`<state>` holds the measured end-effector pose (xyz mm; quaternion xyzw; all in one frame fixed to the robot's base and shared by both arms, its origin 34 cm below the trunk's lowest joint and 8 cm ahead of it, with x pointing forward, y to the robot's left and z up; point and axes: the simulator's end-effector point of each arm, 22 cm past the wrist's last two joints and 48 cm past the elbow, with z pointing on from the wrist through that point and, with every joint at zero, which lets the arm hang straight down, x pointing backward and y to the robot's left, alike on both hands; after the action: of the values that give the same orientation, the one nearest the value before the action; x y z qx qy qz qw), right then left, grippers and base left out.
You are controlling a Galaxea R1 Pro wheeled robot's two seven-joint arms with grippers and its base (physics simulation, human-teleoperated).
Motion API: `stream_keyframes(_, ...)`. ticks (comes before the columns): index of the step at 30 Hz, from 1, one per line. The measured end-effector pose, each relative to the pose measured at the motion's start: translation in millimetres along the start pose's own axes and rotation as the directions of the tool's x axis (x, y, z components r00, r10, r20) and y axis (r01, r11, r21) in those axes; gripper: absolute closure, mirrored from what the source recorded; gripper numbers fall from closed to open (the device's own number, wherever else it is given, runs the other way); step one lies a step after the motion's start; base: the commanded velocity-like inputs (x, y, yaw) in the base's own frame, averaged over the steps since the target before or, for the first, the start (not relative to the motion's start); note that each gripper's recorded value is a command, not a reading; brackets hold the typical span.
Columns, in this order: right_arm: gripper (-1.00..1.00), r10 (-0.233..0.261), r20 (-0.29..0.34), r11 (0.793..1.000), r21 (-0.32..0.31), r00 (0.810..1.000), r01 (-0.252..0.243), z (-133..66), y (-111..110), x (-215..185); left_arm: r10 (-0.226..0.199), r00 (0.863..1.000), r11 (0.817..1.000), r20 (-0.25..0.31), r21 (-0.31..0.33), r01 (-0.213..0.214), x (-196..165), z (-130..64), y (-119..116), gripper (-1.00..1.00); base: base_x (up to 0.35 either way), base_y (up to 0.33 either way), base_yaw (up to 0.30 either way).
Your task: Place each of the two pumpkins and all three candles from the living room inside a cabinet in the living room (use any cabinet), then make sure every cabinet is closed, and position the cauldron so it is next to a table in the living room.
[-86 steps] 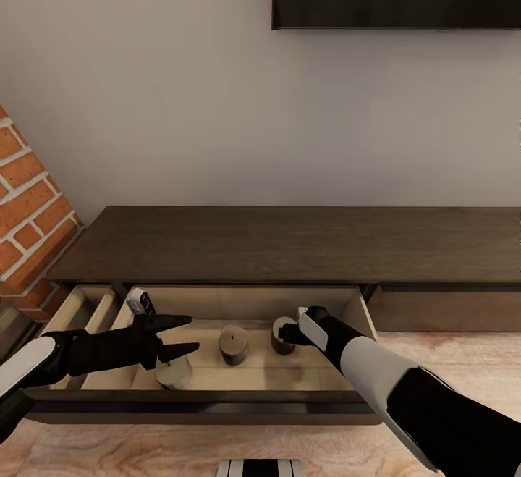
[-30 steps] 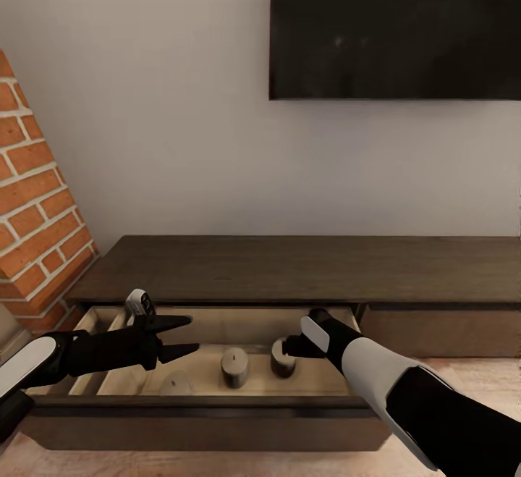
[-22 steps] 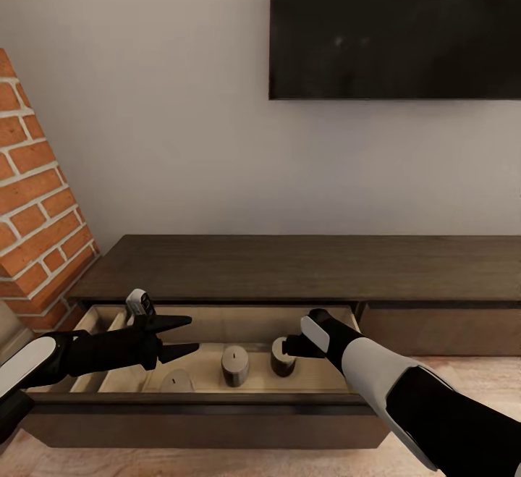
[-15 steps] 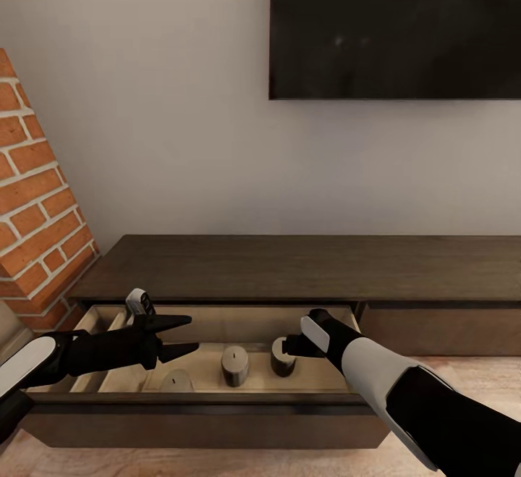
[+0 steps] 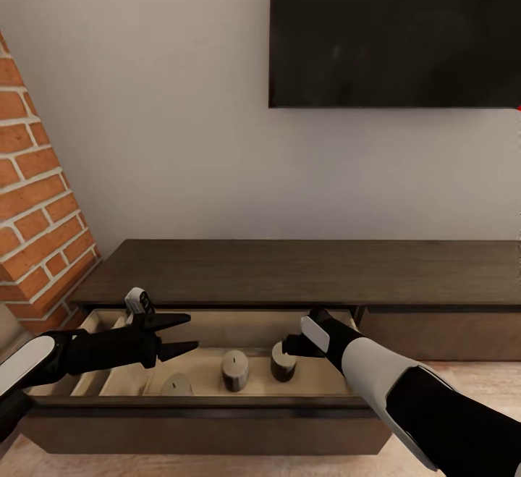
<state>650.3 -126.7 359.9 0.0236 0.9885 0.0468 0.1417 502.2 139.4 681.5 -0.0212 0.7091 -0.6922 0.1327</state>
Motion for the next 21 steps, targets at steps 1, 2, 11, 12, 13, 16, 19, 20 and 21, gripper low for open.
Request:
stream_keyframes(1, -1.0, 0.0, 0.004, 1.0, -0.001, 1.0, 0.0, -2.2, 0, -1, 0.004, 1.0, 1.0, 0.0, 0.001, -0.004, 0, -0.1, -2, -1.0, 0.0, 0.0, 0.0)
stream_keyframes(2, -1.0, -0.001, 0.008, 1.0, -0.001, 1.0, 0.001, -4.3, 1, -2, 0.008, 1.0, 1.0, 0.0, 0.001, -0.008, 1, -0.3, -4, -1.0, 0.0, 0.0, 0.0)
stream_keyframes(11, -1.0, -0.004, 0.046, 1.0, -0.006, 0.999, 0.005, -24.0, 4, -14, 0.044, 0.999, 0.999, 0.002, 0.005, -0.044, 4, -1.7, -20, -1.0, -0.084, 0.0, 0.0)
stream_keyframes(12, -1.0, -0.005, 0.05, 1.0, -0.007, 0.999, 0.005, -26.3, 5, -15, 0.048, 0.999, 0.999, 0.002, 0.006, -0.048, 5, -1.8, -22, -1.0, -0.288, 0.0, 0.0)
stream_keyframes(13, -1.0, -0.006, 0.055, 1.0, -0.007, 0.998, 0.006, -28.7, 5, -17, 0.052, 0.999, 0.999, 0.002, 0.006, -0.052, 5, -2.1, -23, -1.0, -0.225, 0.0, 0.0)
stream_keyframes(16, -1.0, -0.009, 0.07, 1.0, -0.007, 0.998, 0.009, -36.2, 6, -21, 0.063, 0.998, 0.998, 0.003, 0.005, -0.063, 7, -2.8, -28, -1.0, -0.099, 0.0, 0.0)
stream_keyframes(19, -1.0, -0.009, 0.076, 1.0, -0.007, 0.997, 0.01, -43.0, 7, -25, 0.068, 0.998, 0.998, 0.004, 0.005, -0.068, 5, -3.0, -34, -1.0, -0.047, 0.0, 0.0)
stream_keyframes(20, -1.0, -0.009, 0.076, 1.0, -0.007, 0.997, 0.01, -45.0, 7, -26, 0.067, 0.998, 0.998, 0.004, 0.005, -0.067, 5, -2.7, -36, -1.0, -0.164, 0.0, 0.0)
stream_keyframes(21, -1.0, -0.009, 0.076, 1.0, -0.006, 0.997, 0.009, -46.9, 7, -28, 0.067, 0.998, 0.998, 0.004, 0.004, -0.067, 3, -2.6, -38, -1.0, -0.217, 0.0, 0.0)
